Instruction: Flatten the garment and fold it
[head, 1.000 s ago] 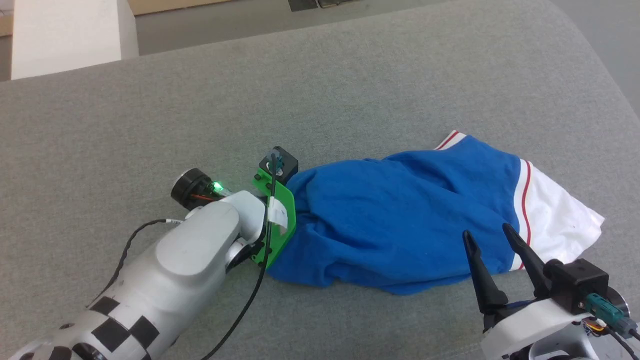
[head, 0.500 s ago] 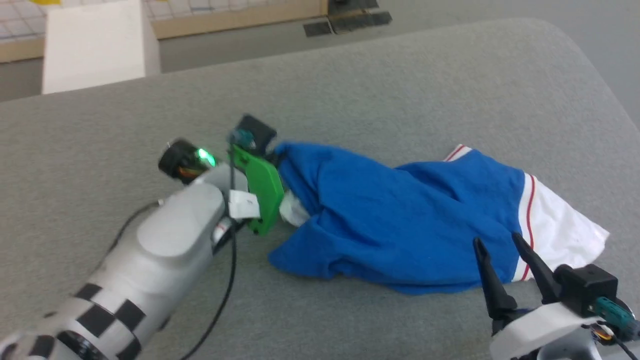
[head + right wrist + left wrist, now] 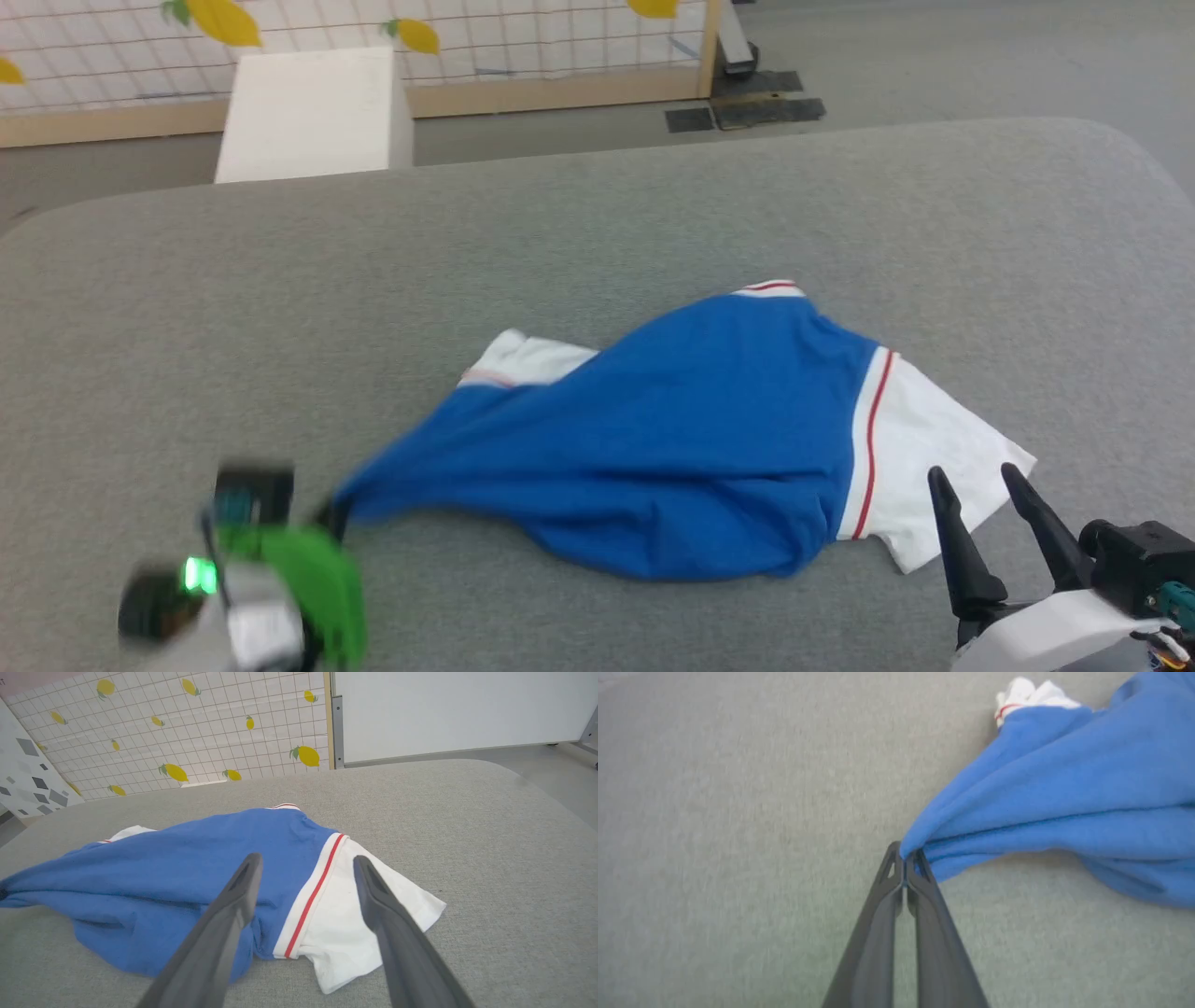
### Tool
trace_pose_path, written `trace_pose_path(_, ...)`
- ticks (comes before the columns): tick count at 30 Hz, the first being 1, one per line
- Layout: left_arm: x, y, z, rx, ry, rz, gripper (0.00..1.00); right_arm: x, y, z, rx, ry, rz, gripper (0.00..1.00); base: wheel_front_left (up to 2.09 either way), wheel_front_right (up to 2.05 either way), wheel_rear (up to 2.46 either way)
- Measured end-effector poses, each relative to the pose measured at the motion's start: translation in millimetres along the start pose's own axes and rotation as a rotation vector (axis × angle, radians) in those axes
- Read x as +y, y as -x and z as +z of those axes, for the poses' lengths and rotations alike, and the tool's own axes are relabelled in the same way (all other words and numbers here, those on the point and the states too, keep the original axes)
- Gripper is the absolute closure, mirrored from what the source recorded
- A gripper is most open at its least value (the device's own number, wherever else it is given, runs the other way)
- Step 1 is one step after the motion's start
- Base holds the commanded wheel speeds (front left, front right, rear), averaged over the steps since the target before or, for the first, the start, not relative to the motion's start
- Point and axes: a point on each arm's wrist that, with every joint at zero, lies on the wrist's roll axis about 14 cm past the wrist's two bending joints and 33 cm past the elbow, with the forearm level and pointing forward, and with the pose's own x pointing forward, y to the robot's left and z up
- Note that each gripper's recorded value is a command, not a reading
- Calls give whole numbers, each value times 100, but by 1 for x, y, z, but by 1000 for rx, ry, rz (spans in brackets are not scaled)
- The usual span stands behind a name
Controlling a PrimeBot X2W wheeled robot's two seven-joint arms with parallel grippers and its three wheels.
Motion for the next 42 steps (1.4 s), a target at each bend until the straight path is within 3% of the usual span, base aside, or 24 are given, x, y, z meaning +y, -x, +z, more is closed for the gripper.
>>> trace_pose_path(8, 0, 67, -99, 214, 265, 125, 100, 14, -4, 8, -13, 22, 46, 0, 0, 0, 0)
trace_pose_path(9, 1, 70, -103, 216, 287, 140, 26, 15, -4, 8, -10, 29, 51, 0, 0, 0, 0)
trace_pose_path(10, 1, 72, -103, 210, 294, 147, 0, 17, -3, 9, -11, 36, 56, 0, 0, 0, 0)
trace_pose_path(14, 10, 69, -89, 118, 301, 188, 0, 24, -2, 11, -10, 65, 72, 0, 0, 0, 0)
trace_pose_path(20, 25, 53, -26, -101, 205, 199, 0, 25, 3, 17, -21, 84, 72, 0, 0, 0, 0)
trace_pose_path(27, 6, 19, 74, -294, 77, 52, 0, 18, 6, 19, -25, 80, 46, 0, 0, 0, 0)
trace_pose_path(33, -8, -18, 75, -137, -15, -58, 0, 11, 4, 12, 3, 76, 22, 0, 0, 0, 0)
trace_pose_path(39, -7, -50, 26, 139, -91, -110, 0, 3, -1, 2, 37, 63, -4, 0, 0, 0, 0)
trace_pose_path(42, -11, -57, -3, 272, -75, -136, 0, -1, -1, -4, 57, 58, -19, 0, 0, 0, 0)
